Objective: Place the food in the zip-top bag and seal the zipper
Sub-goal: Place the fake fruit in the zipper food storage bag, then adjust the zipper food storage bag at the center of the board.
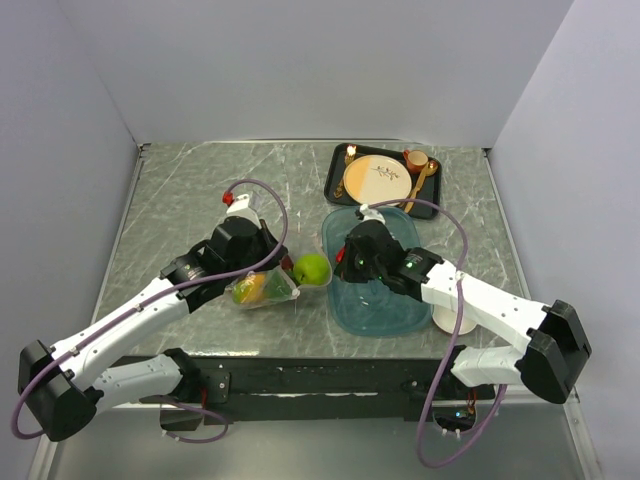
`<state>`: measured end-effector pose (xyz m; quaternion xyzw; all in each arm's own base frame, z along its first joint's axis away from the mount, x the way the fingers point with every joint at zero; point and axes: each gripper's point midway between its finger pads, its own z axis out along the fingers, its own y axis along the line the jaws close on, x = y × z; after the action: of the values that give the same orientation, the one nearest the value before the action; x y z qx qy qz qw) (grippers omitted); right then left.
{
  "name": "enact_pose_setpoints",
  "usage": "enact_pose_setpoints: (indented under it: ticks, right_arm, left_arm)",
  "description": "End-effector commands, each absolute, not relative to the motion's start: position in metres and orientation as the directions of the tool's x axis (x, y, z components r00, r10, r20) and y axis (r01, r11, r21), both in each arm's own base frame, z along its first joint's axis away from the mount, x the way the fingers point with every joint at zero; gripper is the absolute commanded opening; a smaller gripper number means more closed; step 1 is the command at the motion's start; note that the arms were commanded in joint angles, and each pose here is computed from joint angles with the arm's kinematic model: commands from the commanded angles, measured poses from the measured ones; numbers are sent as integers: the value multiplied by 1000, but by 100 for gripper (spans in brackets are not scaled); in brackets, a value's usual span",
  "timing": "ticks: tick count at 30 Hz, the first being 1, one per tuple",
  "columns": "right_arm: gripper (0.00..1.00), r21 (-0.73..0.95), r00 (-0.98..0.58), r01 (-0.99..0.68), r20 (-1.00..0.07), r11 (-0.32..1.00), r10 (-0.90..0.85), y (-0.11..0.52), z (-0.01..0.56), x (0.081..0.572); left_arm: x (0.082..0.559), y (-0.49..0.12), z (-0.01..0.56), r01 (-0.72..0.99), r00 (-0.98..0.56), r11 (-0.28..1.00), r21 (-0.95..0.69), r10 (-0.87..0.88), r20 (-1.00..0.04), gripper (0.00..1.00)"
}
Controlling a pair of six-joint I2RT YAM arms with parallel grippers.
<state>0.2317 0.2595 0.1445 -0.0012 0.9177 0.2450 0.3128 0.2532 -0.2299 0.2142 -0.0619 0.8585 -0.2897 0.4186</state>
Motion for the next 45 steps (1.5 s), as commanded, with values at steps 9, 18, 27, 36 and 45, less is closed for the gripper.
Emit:
enact_pose_setpoints:
  ticks: [9, 18, 27, 36, 45]
  right_arm:
    - [13, 567, -814, -251, -562, 785, 145, 327, 177, 247]
    - [27, 488, -787, -237, -603, 840, 128, 339, 187, 275]
    - [66, 423, -717, -165, -672, 891, 186, 273, 189, 256]
    - [61, 478, -787, -159, -590, 864, 182, 279, 157, 236]
    - [58, 575, -818, -187, -540, 796, 198, 308, 155, 235]
  left_arm:
    - [257, -234, 229, 156, -616, 803, -575, -376, -692, 1]
    - [255, -231, 235, 155, -609, 802, -577, -383, -695, 1]
    - [254, -221, 236, 137, -584, 807, -575, -403, -705, 1]
    - [257, -224, 241, 145, -583, 806, -574, -399, -708, 1]
    - [255, -219, 246, 143, -565, 802, -580, -416, -713, 2]
